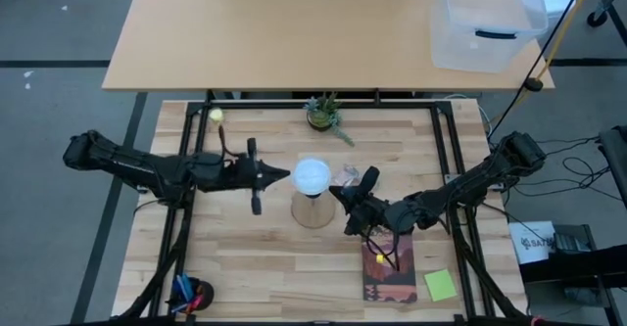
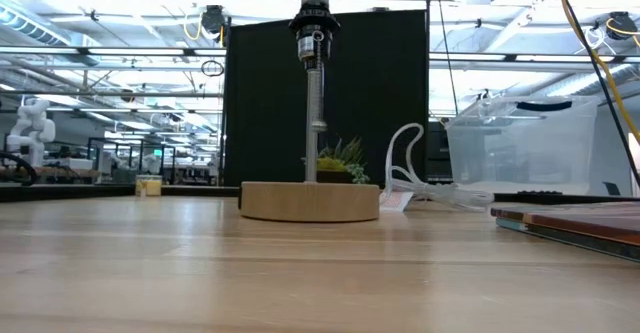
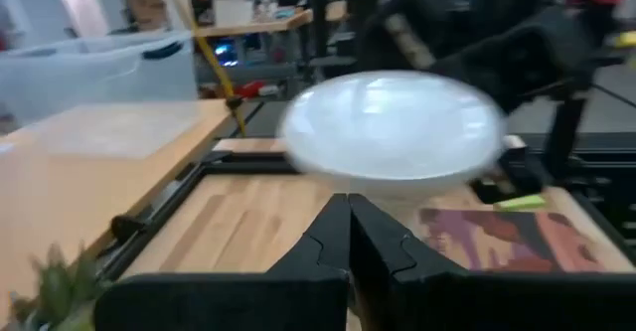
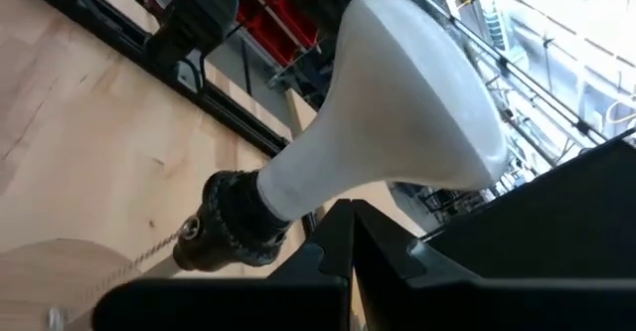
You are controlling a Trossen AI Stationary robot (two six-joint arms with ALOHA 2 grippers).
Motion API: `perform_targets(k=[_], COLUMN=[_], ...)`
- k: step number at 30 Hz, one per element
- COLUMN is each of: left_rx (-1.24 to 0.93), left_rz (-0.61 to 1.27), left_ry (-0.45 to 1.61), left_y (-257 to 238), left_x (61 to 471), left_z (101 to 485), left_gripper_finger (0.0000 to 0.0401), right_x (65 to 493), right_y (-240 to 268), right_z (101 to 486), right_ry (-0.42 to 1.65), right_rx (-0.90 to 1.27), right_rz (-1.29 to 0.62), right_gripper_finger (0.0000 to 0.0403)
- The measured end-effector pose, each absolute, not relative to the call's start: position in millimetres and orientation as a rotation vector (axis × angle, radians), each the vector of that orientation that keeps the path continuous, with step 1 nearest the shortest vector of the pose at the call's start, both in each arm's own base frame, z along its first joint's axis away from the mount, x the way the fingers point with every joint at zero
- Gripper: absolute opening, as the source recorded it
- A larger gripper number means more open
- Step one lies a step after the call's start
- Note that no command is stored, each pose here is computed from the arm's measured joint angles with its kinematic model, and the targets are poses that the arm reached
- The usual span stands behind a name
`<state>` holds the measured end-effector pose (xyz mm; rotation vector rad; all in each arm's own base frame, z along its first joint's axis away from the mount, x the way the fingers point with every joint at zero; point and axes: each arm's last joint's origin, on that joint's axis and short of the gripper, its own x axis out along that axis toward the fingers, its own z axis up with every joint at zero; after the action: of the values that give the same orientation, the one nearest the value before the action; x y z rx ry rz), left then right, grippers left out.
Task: Screw lightbulb
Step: Insert the white lightbulb into the silver lamp
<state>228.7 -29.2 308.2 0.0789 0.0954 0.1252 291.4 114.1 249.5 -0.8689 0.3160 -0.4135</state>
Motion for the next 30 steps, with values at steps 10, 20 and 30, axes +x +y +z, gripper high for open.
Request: perform_targets(k=[10,20,30], left_rx=[0.107,0.177,0.200], left_rz=[0.006,0.046,0.057], left_ry=[0.122,0.106,0.075], left_y=[-46,-48,-43], left_x=[232,241,242], left_z=[302,298,301], left_gripper_finger=[0.0000,0.0000,0.0000], right_x=[296,300,303], right_y=[101,89,85], right_z=[250,254,258], right_ry=[0.321,0.296,0.266], right_rx=[-0.821,-0.716,-0.784], right_rz=[-0.470,-0.549,-0.504], right_gripper_finger=[0.0000,0.0055,0.0118])
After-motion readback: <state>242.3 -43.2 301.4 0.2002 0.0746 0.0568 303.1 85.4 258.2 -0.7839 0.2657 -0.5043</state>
